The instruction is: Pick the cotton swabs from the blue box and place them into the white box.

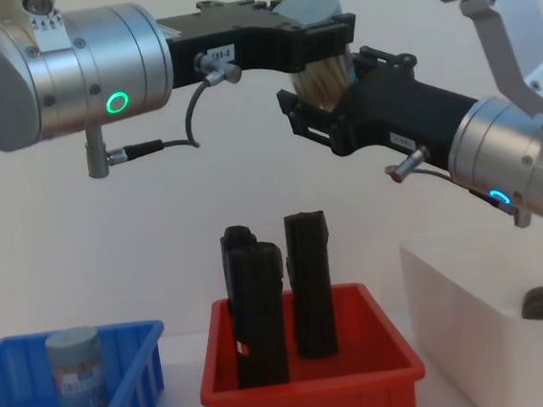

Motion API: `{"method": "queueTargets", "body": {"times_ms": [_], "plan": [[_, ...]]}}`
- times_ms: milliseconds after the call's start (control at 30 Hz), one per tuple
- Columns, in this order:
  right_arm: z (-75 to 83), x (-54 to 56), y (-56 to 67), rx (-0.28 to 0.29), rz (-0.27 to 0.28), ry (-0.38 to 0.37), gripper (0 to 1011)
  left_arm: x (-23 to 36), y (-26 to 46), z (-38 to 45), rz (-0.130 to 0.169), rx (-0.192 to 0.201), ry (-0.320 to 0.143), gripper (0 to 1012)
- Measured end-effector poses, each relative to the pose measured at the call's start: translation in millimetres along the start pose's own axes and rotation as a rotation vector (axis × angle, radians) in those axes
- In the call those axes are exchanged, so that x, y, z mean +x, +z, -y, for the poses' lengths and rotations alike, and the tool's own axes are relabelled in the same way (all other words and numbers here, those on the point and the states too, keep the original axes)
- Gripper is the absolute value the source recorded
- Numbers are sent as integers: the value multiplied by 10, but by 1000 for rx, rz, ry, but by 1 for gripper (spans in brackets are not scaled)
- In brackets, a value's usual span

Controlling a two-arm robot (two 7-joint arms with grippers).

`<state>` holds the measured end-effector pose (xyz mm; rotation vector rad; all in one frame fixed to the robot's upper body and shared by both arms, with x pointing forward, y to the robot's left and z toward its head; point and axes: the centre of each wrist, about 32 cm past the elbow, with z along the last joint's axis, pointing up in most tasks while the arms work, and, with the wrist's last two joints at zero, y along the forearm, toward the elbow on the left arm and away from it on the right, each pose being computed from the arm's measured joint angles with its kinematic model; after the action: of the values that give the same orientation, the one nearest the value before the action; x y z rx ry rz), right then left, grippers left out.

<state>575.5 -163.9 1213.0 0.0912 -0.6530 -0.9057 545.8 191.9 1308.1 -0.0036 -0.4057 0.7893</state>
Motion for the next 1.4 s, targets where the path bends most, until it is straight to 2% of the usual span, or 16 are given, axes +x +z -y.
{"method": "queueTargets", "body": {"times_ms": [367,800,1167,1400], "plan": [[-4,-2,-6,-2,3,-1,624,1,-1,-1,0,1,0,671],[-2,2,-13,-6,4,-6,624,0,0,-1,0,0,0,997],[75,36,-68,-52,7,-77,624,0,0,0,0,0,0,1003],[174,57,-133,-98,6,-154,624,0,0,0,0,0,0,1003]]}}
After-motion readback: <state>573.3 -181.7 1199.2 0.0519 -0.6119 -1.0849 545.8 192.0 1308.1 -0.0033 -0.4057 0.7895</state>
